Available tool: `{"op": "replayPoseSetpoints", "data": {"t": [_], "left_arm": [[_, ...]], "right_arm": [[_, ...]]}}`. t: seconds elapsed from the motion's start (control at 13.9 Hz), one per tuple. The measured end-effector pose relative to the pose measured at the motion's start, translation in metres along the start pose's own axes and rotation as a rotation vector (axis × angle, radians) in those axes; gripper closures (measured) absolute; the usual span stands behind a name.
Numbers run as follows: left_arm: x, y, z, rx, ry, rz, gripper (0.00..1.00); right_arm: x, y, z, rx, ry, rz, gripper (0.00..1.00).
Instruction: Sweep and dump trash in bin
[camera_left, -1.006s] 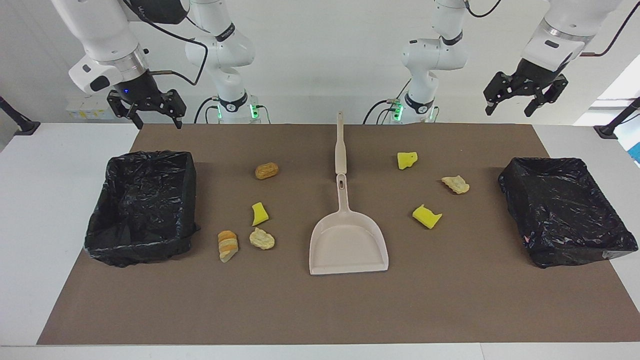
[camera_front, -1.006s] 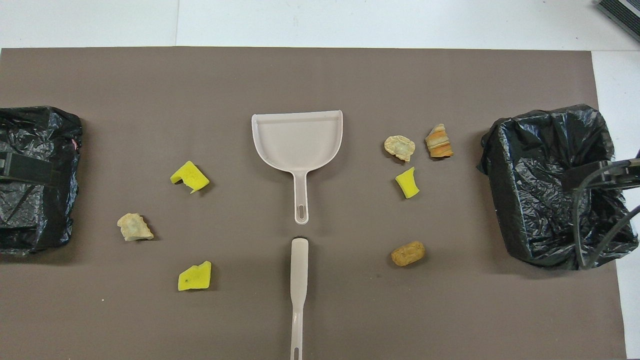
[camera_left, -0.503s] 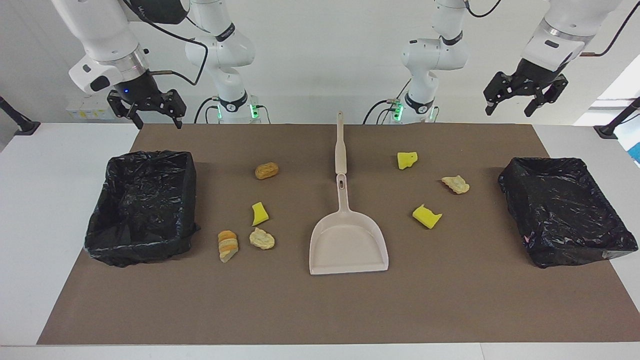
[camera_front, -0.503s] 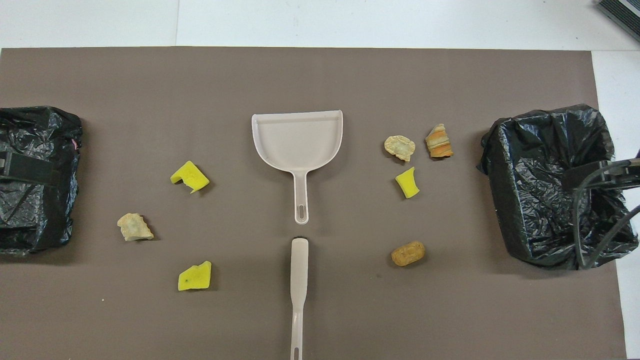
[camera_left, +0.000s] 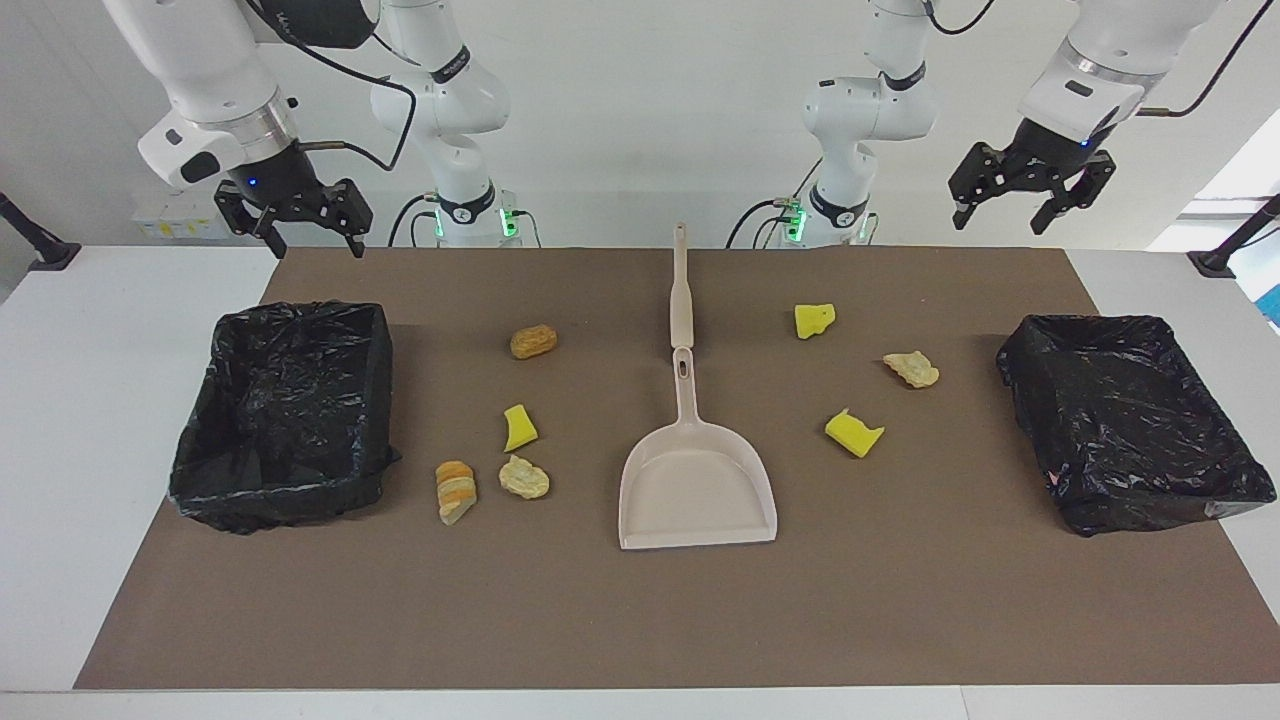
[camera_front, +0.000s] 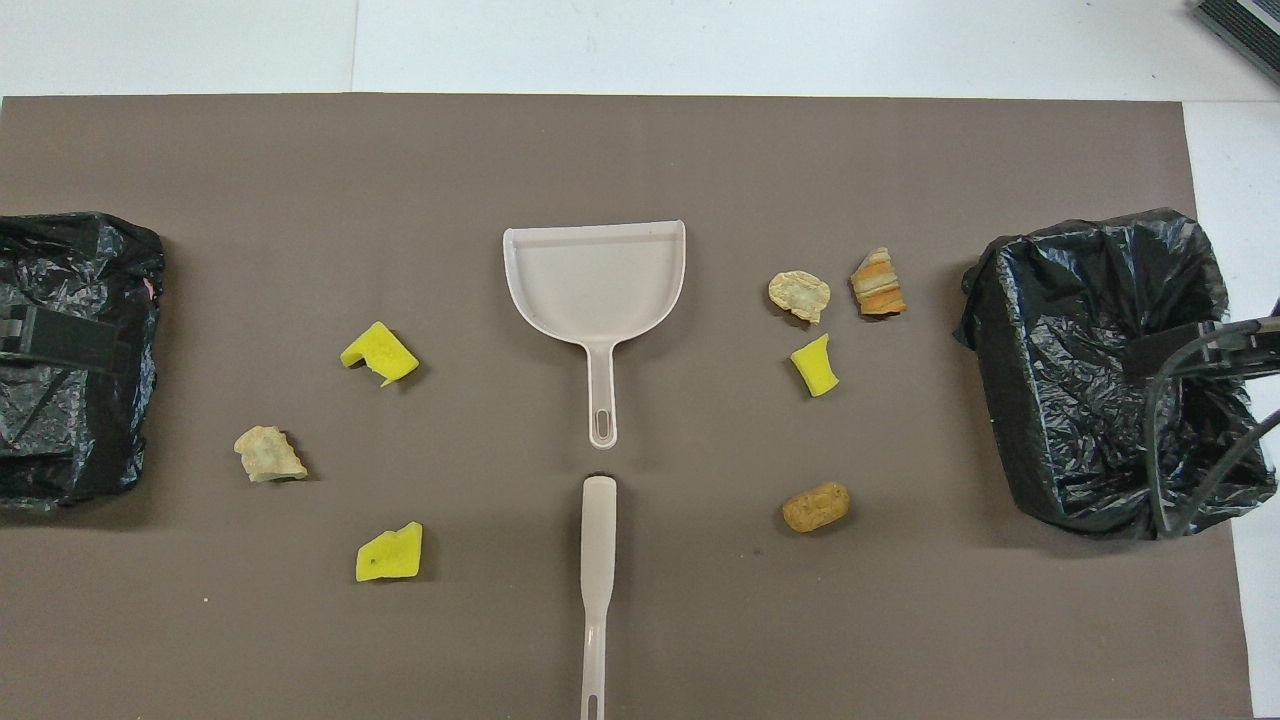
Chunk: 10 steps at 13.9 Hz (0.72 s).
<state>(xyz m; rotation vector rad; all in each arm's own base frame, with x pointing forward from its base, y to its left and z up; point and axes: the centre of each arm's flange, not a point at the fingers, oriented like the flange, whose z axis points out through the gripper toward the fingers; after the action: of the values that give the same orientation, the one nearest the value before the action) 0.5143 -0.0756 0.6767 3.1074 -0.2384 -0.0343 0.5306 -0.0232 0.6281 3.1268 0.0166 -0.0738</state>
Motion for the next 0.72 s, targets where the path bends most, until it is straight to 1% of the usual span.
{"op": "replayPoseSetpoints", "data": {"t": [0.14,0.29,0.43,0.65,0.72], "left_arm": [[-0.003,0.025,0.012,0.001,-0.026,0.037,0.00],[-0.009,0.055,0.028,0.004,-0.031,0.039,0.00],[-0.025,0.090,0.051,0.009,-0.040,0.040,0.00],[-0.052,0.141,0.090,0.023,-0.074,0.066,0.00],[-0.060,0.159,0.105,0.026,-0.073,0.078,0.00]], "right_arm": [[0.000,0.000,0.000,0.000,0.000,0.000,0.00],[0.000,0.000,0.000,0.000,0.000,0.000,0.00],[0.000,0.000,0.000,0.000,0.000,0.000,0.00],[0.000,0.000,0.000,0.000,0.000,0.000,0.00],[0.000,0.000,0.000,0.000,0.000,0.000,0.00]]}}
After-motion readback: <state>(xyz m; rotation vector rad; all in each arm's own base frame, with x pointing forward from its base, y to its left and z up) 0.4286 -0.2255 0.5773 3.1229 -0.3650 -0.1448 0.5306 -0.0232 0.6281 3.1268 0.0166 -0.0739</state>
